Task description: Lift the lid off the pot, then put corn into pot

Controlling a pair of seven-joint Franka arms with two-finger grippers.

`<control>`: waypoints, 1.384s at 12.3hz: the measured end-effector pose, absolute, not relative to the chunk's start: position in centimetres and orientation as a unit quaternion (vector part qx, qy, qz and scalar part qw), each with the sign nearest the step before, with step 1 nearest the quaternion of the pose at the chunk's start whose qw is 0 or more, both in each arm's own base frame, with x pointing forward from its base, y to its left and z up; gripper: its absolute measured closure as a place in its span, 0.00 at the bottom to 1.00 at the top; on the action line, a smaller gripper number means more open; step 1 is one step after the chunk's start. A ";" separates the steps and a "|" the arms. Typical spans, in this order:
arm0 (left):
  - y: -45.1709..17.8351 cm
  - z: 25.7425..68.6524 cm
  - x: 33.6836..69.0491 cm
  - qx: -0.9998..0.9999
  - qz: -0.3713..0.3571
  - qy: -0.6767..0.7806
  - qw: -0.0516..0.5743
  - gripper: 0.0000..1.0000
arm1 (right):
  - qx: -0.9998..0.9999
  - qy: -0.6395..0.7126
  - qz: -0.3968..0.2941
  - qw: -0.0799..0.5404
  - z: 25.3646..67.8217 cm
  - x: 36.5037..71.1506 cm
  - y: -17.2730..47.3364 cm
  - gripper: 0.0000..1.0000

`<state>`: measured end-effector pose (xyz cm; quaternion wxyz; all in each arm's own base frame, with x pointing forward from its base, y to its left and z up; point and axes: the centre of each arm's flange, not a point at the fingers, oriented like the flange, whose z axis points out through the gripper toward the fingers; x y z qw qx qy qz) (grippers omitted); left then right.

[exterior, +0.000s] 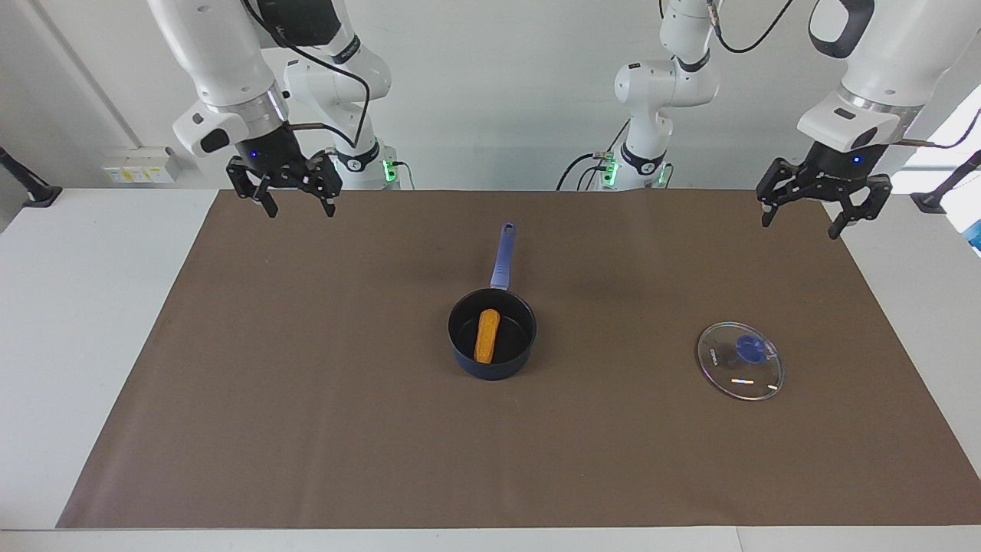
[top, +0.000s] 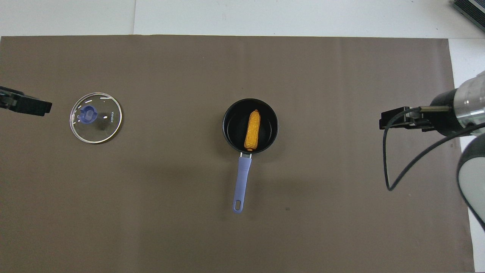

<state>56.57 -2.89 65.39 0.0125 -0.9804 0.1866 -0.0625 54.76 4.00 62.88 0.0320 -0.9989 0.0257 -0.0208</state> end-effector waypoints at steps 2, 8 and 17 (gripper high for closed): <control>-3.0 66.5 55.8 -0.981 -0.050 0.187 0.011 0.00 | -0.999 0.019 -0.007 0.030 64.0 54.2 2.2 0.00; -3.3 68.9 54.3 -0.985 -0.047 0.166 -0.004 0.00 | -1.000 -0.003 -0.005 -0.006 66.9 52.8 -0.2 0.00; -2.4 68.9 53.0 -0.991 -0.013 0.132 -0.001 0.00 | -1.000 0.013 0.018 0.015 67.3 51.7 -0.9 0.00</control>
